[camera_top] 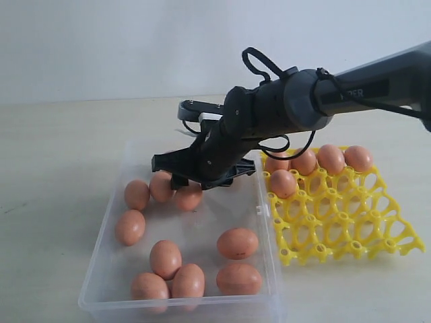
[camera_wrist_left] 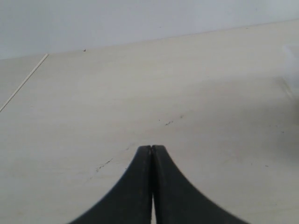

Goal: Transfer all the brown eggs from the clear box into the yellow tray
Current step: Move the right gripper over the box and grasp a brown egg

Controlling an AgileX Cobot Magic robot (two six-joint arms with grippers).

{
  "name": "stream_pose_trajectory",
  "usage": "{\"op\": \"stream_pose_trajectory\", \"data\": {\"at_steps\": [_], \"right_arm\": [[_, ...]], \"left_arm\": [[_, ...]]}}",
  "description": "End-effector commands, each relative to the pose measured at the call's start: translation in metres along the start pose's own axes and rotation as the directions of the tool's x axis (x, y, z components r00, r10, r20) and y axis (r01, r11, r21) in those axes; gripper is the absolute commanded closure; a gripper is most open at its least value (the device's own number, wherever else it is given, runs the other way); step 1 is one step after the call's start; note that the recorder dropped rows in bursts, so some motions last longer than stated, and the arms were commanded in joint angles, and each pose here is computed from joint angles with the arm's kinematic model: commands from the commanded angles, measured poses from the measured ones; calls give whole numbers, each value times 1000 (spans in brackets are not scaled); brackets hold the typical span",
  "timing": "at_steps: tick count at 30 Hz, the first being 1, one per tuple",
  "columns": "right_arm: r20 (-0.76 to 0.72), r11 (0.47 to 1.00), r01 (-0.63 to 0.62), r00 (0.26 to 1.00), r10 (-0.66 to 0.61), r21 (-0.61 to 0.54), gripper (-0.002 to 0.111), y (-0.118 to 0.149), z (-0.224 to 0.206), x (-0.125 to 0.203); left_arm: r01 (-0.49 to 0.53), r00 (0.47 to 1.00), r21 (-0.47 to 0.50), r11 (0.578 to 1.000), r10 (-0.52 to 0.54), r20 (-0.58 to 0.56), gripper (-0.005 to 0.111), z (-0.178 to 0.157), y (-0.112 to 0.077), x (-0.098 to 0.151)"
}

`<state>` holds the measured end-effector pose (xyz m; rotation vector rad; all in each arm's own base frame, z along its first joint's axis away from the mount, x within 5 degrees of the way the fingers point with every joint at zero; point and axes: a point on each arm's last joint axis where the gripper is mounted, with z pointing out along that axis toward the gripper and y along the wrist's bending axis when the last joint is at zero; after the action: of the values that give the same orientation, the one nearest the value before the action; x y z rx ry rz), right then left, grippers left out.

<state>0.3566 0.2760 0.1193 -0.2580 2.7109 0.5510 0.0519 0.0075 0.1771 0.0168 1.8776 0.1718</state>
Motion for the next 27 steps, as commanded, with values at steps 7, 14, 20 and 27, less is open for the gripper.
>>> {"op": "stream_pose_trajectory", "data": {"at_steps": [7,14,20,27], "right_arm": [[-33,1000,11,999,-11,-5,52,3,10,-6],[-112,999,33,993,-33,6,52,2,10,1],[-159,998,67,985,-64,14,52,0,9,5],[-158,996,93,983,-89,17,54,0,9,5]], "left_arm": [[3,1000,4,1000,-3,13,107,0,0,-2],[3,1000,4,1000,-3,13,107,0,0,-2],[3,1000,4,1000,-3,13,107,0,0,-2],[3,1000,4,1000,-3,13,107,0,0,-2]]}}
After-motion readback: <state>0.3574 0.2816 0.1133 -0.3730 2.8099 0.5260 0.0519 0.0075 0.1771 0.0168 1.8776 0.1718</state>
